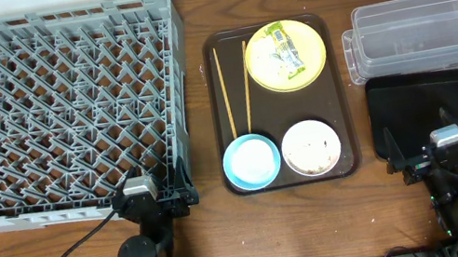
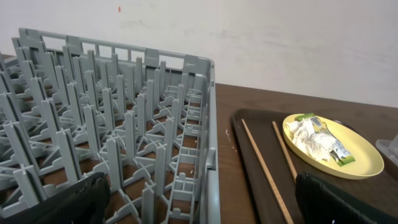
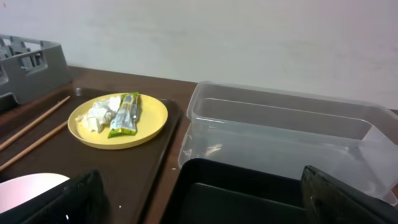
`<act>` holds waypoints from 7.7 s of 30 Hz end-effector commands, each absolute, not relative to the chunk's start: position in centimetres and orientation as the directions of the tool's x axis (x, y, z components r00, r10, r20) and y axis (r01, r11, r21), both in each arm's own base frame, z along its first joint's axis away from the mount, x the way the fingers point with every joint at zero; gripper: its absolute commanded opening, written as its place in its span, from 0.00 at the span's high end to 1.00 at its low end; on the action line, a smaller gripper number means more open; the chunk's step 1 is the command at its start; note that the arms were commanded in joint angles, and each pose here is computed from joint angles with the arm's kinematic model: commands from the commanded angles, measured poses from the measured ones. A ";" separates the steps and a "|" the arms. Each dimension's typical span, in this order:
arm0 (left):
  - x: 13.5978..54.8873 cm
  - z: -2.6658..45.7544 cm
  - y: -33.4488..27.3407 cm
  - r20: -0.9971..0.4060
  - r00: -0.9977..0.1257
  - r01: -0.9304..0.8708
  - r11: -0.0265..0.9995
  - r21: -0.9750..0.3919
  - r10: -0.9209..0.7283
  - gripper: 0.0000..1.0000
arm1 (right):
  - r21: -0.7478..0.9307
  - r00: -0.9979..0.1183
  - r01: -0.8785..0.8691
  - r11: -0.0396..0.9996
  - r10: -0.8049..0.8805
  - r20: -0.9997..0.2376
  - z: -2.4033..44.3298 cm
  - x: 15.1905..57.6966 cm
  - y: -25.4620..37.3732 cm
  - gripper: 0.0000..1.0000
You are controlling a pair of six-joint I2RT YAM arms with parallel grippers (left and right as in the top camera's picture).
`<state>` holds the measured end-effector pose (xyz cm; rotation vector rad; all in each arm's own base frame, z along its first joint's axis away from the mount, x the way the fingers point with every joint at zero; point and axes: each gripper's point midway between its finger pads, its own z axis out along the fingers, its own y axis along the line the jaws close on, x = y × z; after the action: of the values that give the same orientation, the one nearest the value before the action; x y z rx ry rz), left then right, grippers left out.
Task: Sort waste into correct bins and load items into the dishwasher
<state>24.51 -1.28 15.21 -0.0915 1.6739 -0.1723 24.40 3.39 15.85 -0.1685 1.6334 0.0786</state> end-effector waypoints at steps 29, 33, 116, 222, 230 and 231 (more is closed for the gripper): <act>24.8 21.3 -3.5 -0.937 -0.257 0.120 0.954 -0.274 -0.237 0.04 | 0.081 -0.083 -0.328 0.941 0.056 -0.995 23.0 25.4 6.7 0.01; 25.8 22.9 -4.9 -0.879 -0.420 0.149 0.938 -0.313 -0.227 0.04 | 0.131 -0.245 -0.375 0.918 0.038 -0.969 25.1 27.9 8.2 0.01; 27.9 23.8 -7.6 -0.588 -0.784 0.102 0.892 -0.440 -0.201 0.04 | 0.325 -0.806 0.276 0.905 0.402 -0.435 17.4 46.6 2.5 0.27; 27.9 23.8 -7.6 -0.588 -0.783 0.101 0.893 -0.439 -0.201 0.04 | 0.028 -0.992 -0.126 0.992 -0.127 0.016 1.6 28.5 16.0 0.99; 27.9 23.8 -7.6 -0.588 -0.783 0.101 0.893 -0.439 -0.201 0.04 | 0.023 -0.998 -0.052 0.998 -0.051 -0.026 1.7 31.2 12.7 0.99; 27.9 23.8 -7.6 -0.588 -0.783 0.101 0.893 -0.439 -0.201 0.04 | 0.054 -0.997 -0.072 0.996 -0.071 -0.024 1.9 31.2 13.3 0.97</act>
<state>27.79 -7.44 22.85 -0.0823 2.4198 -0.5954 30.75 12.27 1.51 -0.0104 3.1164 -0.0318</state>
